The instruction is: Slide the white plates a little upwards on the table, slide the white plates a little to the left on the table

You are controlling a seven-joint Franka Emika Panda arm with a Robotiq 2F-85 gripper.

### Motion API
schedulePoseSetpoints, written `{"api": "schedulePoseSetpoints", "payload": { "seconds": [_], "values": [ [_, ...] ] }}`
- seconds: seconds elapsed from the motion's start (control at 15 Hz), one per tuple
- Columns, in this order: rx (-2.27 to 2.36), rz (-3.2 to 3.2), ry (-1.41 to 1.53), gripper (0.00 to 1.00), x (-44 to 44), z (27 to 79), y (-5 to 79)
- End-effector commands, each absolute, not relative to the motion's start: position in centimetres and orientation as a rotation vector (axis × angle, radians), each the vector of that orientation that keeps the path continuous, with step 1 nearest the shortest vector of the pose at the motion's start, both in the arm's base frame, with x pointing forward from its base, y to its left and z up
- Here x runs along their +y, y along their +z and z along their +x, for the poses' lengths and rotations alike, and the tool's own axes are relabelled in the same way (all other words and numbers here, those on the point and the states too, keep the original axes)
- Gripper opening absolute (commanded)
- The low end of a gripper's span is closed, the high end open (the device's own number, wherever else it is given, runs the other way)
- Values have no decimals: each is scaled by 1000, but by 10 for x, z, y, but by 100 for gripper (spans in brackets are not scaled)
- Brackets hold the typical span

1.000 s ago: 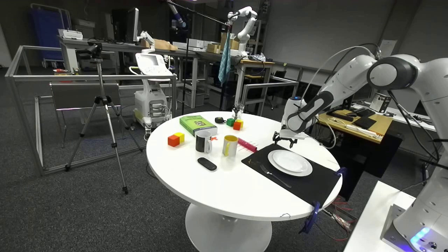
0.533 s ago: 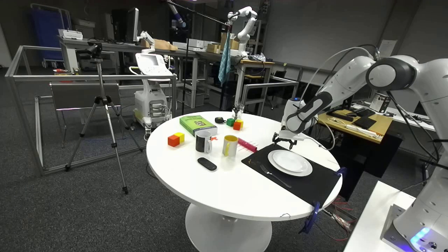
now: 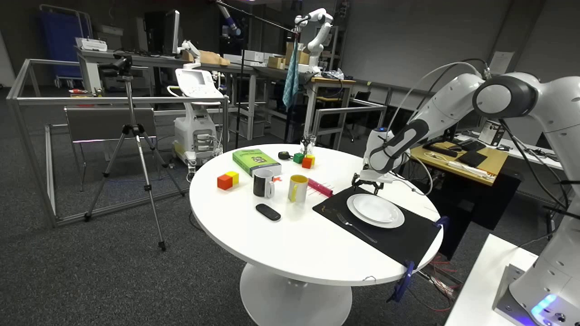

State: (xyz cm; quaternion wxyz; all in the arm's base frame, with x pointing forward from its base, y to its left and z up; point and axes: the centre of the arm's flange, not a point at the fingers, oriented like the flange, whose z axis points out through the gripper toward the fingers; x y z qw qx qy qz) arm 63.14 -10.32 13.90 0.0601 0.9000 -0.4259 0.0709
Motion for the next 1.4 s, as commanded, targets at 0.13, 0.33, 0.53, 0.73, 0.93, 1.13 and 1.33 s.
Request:
{"api": "schedulePoseSetpoints", "payload": {
  "seconds": [0.13,0.33,0.53,0.73,0.93,1.13,1.33],
  "values": [
    [-1297,2728,136,100,-101,637,144],
    [-1291,2727,99,100,-100,636,144],
    [-1283,2728,72,100,-99,636,145],
    [-1275,2727,47,100,-99,636,146],
    [-1262,2728,26,100,-99,636,146],
    [-1251,2731,15,100,-99,636,147],
    [-1240,2733,10,100,-99,636,147]
  ]
}}
